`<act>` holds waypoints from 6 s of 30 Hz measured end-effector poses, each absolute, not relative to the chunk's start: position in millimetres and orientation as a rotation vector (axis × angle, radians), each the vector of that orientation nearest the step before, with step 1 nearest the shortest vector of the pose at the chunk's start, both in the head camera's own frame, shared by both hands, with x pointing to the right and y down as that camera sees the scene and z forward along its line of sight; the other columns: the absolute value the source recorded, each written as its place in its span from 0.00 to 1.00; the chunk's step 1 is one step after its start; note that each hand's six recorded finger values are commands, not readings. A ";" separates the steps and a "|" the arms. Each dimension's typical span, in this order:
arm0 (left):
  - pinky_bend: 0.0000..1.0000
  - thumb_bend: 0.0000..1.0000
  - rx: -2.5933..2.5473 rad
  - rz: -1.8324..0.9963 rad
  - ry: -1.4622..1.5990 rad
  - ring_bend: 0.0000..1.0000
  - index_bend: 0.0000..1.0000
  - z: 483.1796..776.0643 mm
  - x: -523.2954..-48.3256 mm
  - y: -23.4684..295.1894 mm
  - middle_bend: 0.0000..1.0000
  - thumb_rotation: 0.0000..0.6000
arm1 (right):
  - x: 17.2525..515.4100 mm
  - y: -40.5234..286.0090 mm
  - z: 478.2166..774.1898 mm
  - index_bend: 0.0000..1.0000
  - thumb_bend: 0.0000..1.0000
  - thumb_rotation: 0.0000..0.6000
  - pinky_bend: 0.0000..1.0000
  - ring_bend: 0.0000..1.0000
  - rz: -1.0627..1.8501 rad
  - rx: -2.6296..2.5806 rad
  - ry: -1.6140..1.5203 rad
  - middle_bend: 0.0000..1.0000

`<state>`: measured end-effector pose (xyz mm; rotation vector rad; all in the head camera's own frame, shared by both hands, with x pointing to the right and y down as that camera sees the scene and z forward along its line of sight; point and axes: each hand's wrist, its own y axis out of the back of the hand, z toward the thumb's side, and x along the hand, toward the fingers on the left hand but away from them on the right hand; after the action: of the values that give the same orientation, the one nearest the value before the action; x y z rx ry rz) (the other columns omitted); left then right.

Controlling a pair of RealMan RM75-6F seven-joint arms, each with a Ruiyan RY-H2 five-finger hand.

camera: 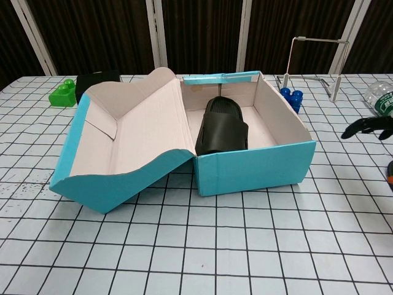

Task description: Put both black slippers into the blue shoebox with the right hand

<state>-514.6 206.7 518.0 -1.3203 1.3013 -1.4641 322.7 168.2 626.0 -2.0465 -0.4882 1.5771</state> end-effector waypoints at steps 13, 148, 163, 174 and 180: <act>0.04 0.04 -1.311 -1.486 1.269 0.00 0.25 523.4 -510.2 206.6 0.05 1.00 | 371.3 168.2 627.3 0.12 0.37 1.00 0.13 0.05 1.755 -1.881 -0.305 0.01; 0.05 0.08 -1.338 -1.298 1.276 0.00 0.20 537.7 -490.7 196.8 0.04 1.00 | 181.8 -6.6 619.0 0.46 0.36 1.00 0.20 0.40 0.864 -2.197 -1.073 0.38; 0.05 0.08 -1.315 -1.335 1.264 0.00 0.21 539.4 -492.1 197.8 0.04 1.00 | 176.0 -9.5 645.6 0.48 0.36 1.00 0.20 0.40 0.719 -2.165 -1.153 0.38; 0.05 0.08 -1.310 -1.351 1.248 0.00 0.22 541.8 -489.7 198.3 0.04 1.00 | 186.1 -11.7 665.4 0.49 0.36 1.00 0.20 0.40 0.719 -2.136 -1.182 0.38; 0.05 0.08 -1.304 -1.360 1.236 0.00 0.22 544.7 -488.2 197.8 0.04 1.00 | 192.1 -9.4 676.8 0.50 0.36 1.00 0.20 0.40 0.740 -2.147 -1.168 0.38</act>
<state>-488.2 197.8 544.7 -1.3041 1.2364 -1.3596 192.1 -9.4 676.8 -2.1468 -1.1684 0.7396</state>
